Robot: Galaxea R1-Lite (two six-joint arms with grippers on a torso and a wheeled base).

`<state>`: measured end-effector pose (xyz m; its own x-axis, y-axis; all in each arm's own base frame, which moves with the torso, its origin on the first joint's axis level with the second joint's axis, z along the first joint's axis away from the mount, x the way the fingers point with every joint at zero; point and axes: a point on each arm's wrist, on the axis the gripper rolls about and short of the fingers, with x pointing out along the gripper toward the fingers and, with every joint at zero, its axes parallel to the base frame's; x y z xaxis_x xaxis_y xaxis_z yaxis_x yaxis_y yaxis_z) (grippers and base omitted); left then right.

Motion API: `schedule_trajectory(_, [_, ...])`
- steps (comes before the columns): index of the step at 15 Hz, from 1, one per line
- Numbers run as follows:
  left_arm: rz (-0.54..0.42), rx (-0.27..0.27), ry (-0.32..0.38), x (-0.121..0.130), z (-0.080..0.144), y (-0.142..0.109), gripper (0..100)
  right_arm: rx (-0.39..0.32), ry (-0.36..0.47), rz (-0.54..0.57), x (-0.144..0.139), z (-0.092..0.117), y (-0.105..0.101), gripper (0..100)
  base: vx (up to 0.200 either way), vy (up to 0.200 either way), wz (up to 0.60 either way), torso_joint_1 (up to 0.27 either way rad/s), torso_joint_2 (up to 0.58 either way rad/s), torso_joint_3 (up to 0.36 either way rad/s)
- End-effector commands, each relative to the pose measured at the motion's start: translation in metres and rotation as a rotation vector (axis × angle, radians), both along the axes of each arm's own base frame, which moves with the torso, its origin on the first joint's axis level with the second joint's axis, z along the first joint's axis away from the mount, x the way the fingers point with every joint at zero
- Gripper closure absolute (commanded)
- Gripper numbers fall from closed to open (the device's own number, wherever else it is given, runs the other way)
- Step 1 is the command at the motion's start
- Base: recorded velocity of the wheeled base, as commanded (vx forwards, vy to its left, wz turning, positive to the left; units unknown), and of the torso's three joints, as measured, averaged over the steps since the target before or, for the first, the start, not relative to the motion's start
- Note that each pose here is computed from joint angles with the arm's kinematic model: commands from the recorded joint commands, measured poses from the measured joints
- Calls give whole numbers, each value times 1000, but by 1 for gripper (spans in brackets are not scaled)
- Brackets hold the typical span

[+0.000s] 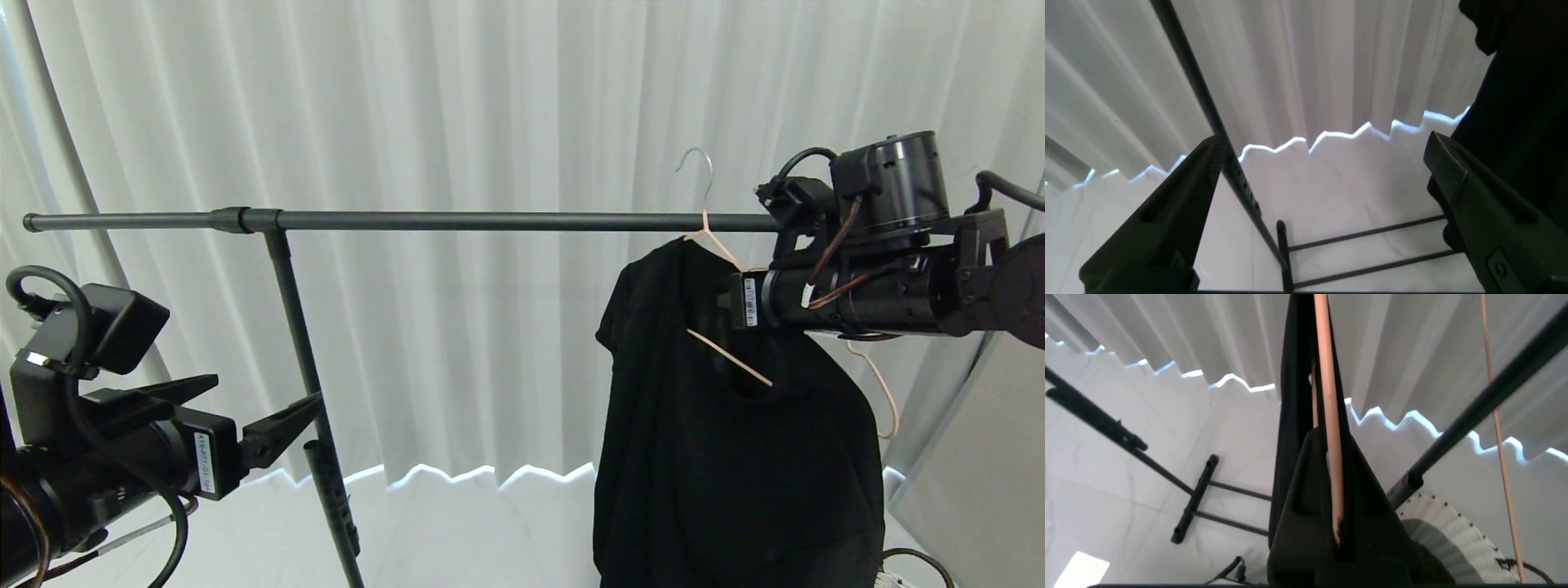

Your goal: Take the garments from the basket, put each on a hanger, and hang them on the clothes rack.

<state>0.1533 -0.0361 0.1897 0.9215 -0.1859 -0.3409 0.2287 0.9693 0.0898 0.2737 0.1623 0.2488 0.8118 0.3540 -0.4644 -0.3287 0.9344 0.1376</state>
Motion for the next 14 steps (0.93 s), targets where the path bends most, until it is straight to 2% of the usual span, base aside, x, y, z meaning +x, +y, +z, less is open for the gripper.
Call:
schedule_trajectory(1, [-1, -2, -1, 0, 0, 0, 0, -8, 14, 1, 3, -6, 2, 100, 200, 0, 0, -2, 12, -2])
schedule_trajectory(14, [-5, 2, 12, -5, -6, 0, 0, -62, 102, -3, 29, -48, 17, 100, 0, 0, 0, 0, 0, 0])
